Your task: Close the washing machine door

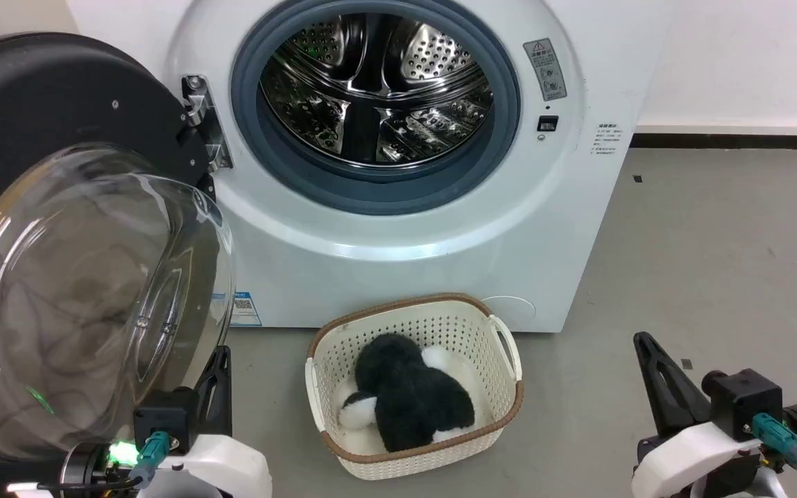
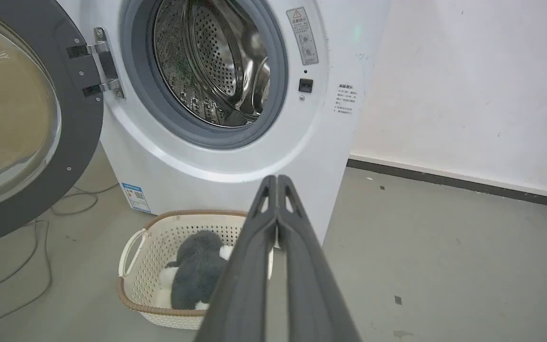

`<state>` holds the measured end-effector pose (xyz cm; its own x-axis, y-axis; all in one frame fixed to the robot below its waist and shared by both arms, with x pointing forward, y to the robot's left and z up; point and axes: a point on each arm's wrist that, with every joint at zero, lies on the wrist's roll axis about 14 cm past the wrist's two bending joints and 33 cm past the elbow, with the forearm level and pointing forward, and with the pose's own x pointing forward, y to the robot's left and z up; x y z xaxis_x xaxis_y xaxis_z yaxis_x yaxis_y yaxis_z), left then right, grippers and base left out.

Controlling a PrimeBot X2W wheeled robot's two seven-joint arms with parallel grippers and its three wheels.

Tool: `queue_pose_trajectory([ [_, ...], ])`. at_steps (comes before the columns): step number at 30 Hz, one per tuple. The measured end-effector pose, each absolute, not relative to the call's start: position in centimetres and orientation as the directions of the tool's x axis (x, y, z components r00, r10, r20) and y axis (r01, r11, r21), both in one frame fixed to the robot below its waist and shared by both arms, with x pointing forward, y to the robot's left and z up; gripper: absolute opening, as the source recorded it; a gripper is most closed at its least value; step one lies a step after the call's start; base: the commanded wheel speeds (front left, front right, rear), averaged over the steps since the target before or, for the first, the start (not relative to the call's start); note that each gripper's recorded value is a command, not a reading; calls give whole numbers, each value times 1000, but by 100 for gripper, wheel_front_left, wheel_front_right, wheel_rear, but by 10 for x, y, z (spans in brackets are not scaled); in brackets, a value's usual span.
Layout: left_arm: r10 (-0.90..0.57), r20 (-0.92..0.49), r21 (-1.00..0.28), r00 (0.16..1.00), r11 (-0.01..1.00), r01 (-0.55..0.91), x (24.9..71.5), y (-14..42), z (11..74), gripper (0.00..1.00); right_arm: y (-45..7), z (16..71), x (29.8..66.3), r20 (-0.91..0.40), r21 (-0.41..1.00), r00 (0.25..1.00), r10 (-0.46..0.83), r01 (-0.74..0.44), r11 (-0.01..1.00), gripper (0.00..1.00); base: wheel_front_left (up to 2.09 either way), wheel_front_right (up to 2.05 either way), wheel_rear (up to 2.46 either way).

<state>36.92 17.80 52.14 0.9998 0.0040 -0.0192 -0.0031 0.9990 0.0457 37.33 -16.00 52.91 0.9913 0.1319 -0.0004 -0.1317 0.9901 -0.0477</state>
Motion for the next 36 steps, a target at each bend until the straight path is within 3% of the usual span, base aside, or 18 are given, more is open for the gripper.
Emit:
queue_pose_trajectory([
  [5, 4, -19, 46, 1000, 999, -3, 369, 178, 521, 0, -160, 529, 373, 0, -48, 991, 132, -132, 990, 0, 0, 0, 0],
  [6, 4, -19, 45, 1000, 999, -3, 369, 178, 521, 100, -160, 529, 373, 0, -47, 991, 132, -132, 990, 100, 0, 0, 0],
  [36, 51, 16, 38, 999, 998, -52, 359, 191, 524, 100, -136, 532, 380, 38, -10, 978, 204, -203, 979, 100, 0, 0, 0],
])
